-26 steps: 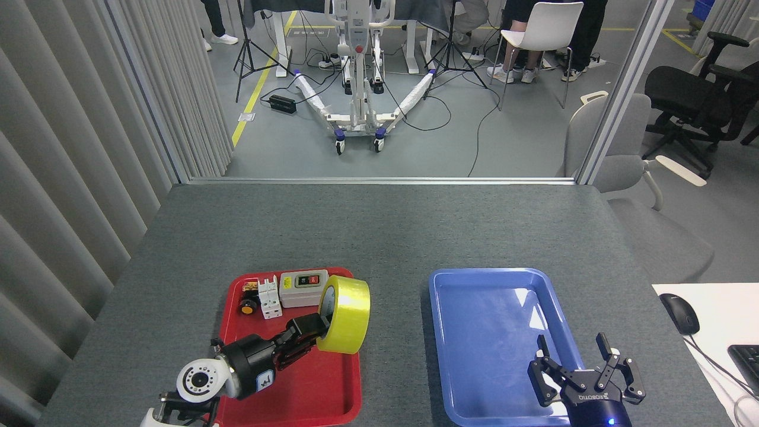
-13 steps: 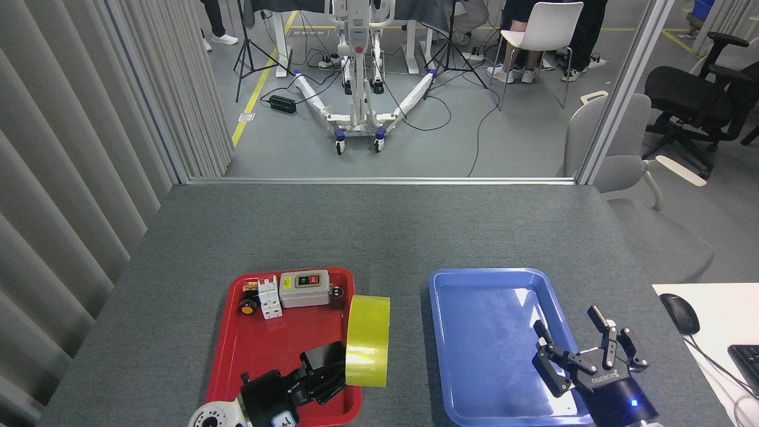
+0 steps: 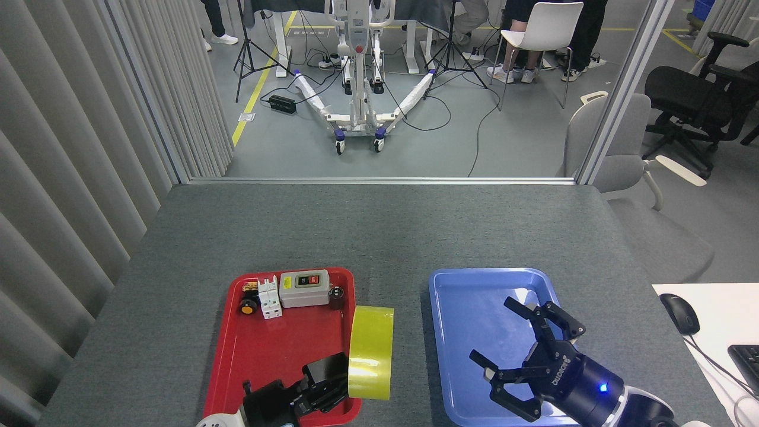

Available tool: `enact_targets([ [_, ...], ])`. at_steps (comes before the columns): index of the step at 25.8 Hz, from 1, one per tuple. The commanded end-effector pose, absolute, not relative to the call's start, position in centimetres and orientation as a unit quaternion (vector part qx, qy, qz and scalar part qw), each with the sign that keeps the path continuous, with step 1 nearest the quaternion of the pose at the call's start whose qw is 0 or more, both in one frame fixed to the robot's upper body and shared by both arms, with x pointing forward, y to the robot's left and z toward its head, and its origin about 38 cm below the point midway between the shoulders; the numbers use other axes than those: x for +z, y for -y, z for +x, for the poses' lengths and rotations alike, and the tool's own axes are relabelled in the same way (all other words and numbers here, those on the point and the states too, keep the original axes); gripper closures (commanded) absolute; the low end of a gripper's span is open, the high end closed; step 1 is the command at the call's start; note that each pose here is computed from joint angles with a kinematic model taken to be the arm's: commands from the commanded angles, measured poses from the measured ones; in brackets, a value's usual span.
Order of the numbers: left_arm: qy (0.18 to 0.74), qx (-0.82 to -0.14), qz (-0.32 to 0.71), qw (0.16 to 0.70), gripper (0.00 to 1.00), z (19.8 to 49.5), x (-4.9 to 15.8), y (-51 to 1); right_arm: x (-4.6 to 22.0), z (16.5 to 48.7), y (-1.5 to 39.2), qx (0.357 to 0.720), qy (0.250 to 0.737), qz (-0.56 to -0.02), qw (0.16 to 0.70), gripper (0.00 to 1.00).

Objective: Place and move tape with both arms
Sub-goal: 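Move the right gripper from the blue tray toward the upright tape, then grasp the tape roll's edge with the right gripper beside the left gripper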

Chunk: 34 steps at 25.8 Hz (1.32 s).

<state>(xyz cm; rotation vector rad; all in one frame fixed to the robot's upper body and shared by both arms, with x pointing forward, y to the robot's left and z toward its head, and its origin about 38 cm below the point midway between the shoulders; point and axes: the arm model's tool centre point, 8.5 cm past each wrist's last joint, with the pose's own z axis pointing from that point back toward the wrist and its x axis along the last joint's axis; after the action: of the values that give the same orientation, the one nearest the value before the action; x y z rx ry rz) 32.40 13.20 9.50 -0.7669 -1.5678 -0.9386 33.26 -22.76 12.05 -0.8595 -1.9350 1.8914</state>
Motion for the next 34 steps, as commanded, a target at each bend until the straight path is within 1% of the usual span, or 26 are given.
enact_targets([
  [1, 0.661, -0.399, -0.322, 0.547, 1.00, 32.3, 9.4, -13.4, 12.5, 33.1, 20.0, 0.662, 0.689, -0.272, 0.118, 0.02],
  [3, 0.660, -0.400, -0.320, 0.549, 1.00, 32.3, 9.3, -13.6, 12.8, 33.7, 17.9, 0.653, 0.701, -0.265, 0.108, 0.02],
  [7, 0.659, -0.403, -0.321, 0.547, 1.00, 32.3, 9.4, -13.8, 12.4, 34.7, 15.5, 0.653, 0.705, -0.252, 0.116, 0.02],
  [10, 0.668, -0.408, -0.324, 0.532, 1.00, 32.2, 9.6, -14.2, 12.1, 34.3, 14.1, 0.655, 0.709, -0.235, 0.113, 0.02],
  [12, 0.669, -0.411, -0.323, 0.528, 1.00, 32.2, 9.6, -14.2, 12.2, 34.3, 13.0, 0.649, 0.716, -0.230, 0.113, 0.04],
  [15, 0.667, -0.414, -0.323, 0.529, 1.00, 32.1, 9.4, -14.5, 11.9, 34.5, 11.8, 0.642, 0.724, -0.224, 0.117, 0.05],
  [19, 0.669, -0.416, -0.322, 0.526, 1.00, 32.1, 9.4, -14.5, 12.3, 34.6, 10.0, 0.647, 0.724, -0.213, 0.108, 0.07],
  [21, 0.669, -0.416, -0.322, 0.526, 1.00, 32.1, 9.4, -14.5, 12.7, 34.9, 9.3, 0.641, 0.729, -0.214, 0.107, 0.08],
  [25, 0.668, -0.417, -0.321, 0.527, 1.00, 32.1, 9.4, -14.6, 12.0, 35.3, 8.8, 0.641, 0.729, -0.209, 0.117, 0.09],
  [27, 0.667, -0.417, -0.321, 0.527, 1.00, 32.1, 9.3, -14.6, 11.9, 35.4, 8.6, 0.641, 0.729, -0.208, 0.118, 0.13],
  [28, 0.667, -0.417, -0.320, 0.528, 1.00, 32.1, 9.3, -14.7, 11.9, 35.4, 8.7, 0.641, 0.729, -0.209, 0.119, 0.16],
  [29, 0.667, -0.417, -0.320, 0.528, 1.00, 32.1, 9.2, -14.7, 12.0, 35.4, 8.6, 0.641, 0.729, -0.209, 0.119, 0.21],
  [32, 0.666, -0.418, -0.319, 0.530, 1.00, 32.1, 9.2, -14.8, 12.0, 35.4, 8.7, 0.641, 0.729, -0.209, 0.120, 0.31],
  [34, 0.665, -0.416, -0.320, 0.531, 1.00, 32.1, 9.0, -14.9, 12.0, 35.4, 8.7, 0.641, 0.729, -0.211, 0.120, 0.41],
])
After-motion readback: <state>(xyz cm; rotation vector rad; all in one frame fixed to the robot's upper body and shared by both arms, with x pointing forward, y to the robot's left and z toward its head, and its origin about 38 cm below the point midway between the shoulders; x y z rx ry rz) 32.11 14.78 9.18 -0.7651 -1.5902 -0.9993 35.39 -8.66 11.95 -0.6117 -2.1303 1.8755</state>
